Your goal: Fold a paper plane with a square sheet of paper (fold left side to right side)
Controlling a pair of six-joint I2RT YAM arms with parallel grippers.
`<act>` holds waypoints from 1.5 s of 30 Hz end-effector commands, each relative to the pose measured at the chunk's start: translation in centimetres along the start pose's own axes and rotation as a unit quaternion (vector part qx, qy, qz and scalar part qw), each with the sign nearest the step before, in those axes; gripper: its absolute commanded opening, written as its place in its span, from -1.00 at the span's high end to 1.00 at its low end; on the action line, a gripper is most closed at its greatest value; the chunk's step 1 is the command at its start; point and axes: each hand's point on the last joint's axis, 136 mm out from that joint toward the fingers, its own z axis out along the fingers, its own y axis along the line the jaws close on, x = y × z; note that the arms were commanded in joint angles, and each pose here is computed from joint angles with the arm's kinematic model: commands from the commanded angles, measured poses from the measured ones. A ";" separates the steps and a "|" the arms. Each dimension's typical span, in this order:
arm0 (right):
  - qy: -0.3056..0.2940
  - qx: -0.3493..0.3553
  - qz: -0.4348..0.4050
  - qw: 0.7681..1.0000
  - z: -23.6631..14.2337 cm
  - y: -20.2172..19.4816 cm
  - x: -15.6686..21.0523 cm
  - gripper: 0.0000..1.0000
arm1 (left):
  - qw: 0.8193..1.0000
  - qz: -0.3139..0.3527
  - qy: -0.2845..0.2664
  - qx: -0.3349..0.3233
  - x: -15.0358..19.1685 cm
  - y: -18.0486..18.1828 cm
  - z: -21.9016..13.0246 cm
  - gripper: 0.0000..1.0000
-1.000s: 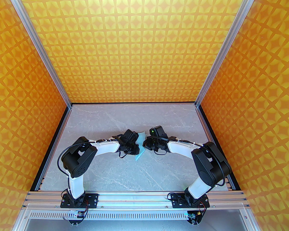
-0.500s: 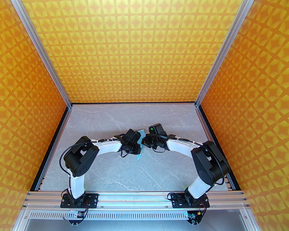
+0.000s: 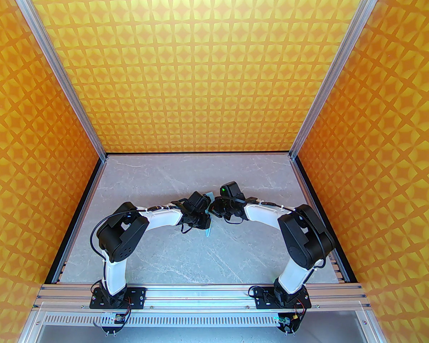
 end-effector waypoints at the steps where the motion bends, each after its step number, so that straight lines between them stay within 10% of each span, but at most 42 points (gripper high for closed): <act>1: -0.029 -0.023 0.005 0.999 0.0 1.4 -1.9 1.00 | 0.993 -0.005 0.098 -0.061 6.3 3.4 2.3 0.76; 45: -0.042 -0.018 0.023 0.999 -2.4 -0.7 0.1 1.00 | 0.995 -0.075 -0.044 0.057 -4.3 0.5 -4.0 0.77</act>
